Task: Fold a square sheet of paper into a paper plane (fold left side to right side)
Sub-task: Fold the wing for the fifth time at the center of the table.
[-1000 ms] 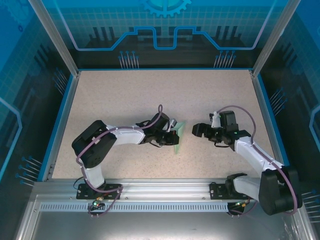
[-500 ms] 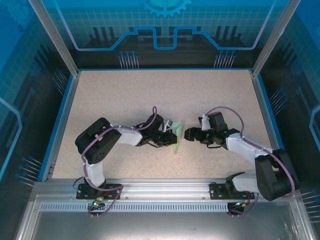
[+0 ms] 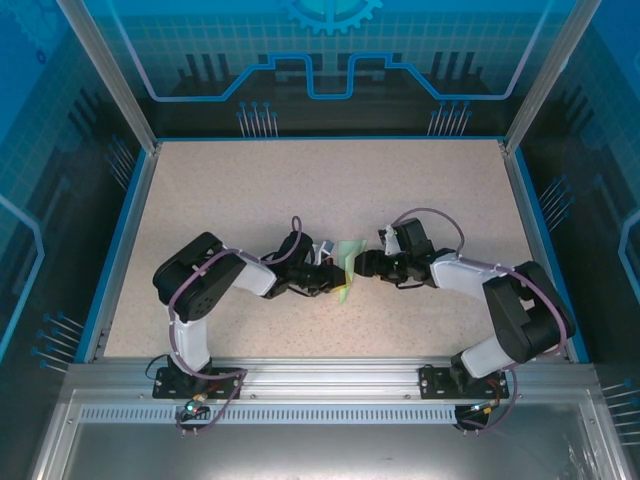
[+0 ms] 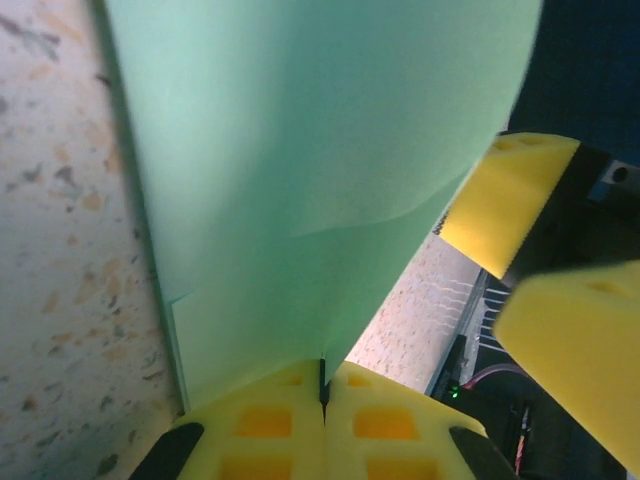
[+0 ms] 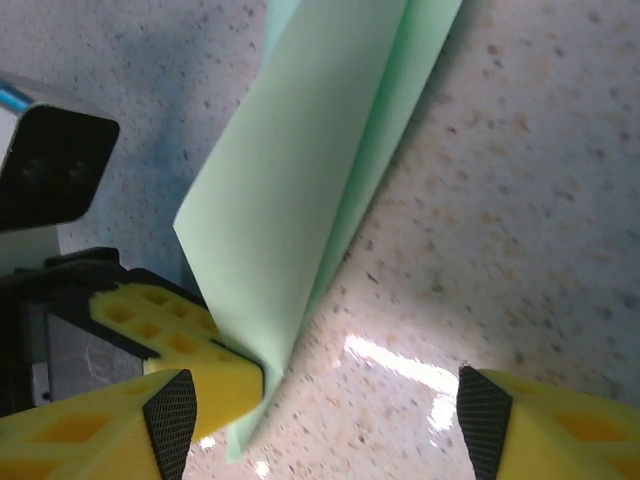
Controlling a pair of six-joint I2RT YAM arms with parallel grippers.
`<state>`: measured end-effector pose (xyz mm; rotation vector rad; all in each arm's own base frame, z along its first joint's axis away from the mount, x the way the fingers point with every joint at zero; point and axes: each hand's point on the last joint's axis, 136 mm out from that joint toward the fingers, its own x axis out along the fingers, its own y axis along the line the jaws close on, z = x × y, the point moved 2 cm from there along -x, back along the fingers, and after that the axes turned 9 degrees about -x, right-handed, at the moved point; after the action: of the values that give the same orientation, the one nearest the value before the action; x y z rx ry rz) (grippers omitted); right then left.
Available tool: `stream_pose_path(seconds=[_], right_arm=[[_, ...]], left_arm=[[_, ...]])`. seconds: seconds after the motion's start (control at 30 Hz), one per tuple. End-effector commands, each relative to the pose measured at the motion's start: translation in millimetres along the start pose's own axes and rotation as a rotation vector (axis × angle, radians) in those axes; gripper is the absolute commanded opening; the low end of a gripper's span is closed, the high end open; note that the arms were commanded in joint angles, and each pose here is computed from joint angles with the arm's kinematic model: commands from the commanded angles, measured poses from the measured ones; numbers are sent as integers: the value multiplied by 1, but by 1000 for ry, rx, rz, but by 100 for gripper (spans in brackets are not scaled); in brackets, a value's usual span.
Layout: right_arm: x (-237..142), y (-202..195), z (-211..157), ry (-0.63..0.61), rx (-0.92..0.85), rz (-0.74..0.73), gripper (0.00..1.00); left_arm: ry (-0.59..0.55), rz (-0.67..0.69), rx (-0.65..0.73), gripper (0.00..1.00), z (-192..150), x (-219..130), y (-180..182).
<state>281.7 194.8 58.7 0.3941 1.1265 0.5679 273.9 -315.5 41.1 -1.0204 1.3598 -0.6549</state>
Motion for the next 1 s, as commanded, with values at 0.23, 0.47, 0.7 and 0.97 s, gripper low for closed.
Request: stream_pose_path(seconds=[0.23, 0.47, 0.7, 0.97], right_arm=[[18, 1, 24, -37, 43, -28, 59], [29, 0, 30, -35, 59, -20, 56], [37, 0, 31, -17, 70, -20, 55], [48, -7, 21, 38, 91, -50, 55]], left_arm=[[9, -31, -3, 3, 1, -3, -2], [-6, -28, -5, 4, 6, -6, -3], [-19, -13, 3, 6, 9, -9, -4], [-24, -8, 3, 12, 10, -10, -3]])
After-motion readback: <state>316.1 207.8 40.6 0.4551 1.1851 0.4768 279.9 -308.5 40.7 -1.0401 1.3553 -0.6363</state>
